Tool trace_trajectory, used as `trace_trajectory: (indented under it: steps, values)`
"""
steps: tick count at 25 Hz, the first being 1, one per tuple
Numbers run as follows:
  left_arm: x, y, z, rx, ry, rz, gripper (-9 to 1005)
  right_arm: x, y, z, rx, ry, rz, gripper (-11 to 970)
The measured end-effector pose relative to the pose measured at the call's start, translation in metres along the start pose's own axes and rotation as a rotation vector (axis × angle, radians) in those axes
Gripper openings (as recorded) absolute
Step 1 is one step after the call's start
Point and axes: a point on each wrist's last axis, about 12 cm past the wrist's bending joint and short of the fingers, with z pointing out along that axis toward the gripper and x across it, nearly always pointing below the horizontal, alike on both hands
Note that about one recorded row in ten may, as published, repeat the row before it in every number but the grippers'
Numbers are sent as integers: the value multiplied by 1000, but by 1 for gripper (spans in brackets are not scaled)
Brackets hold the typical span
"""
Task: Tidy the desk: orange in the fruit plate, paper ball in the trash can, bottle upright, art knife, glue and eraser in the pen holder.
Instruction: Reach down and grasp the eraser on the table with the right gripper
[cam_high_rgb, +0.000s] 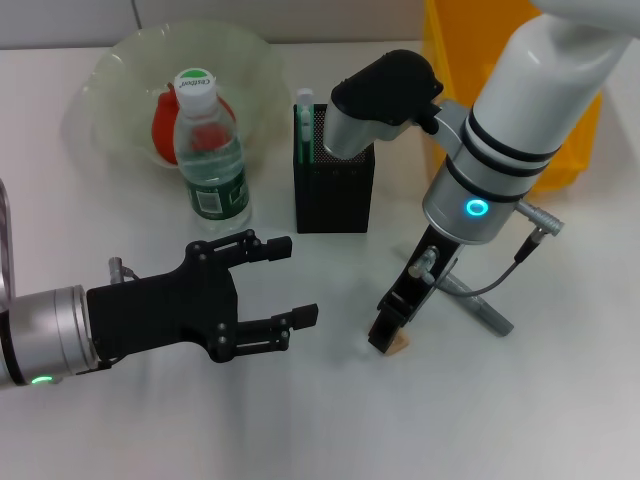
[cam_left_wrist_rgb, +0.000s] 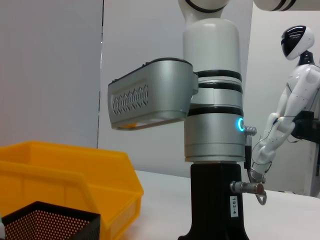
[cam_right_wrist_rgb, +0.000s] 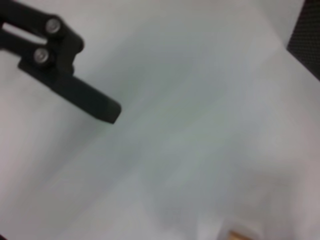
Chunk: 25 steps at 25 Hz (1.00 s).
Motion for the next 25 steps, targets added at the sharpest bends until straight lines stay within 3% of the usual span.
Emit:
trace_trajectory:
  steps: [25]
  values:
    - [1, 1, 2, -9, 7, -6, 784, -2, 1, 6, 31, 12, -28, 496]
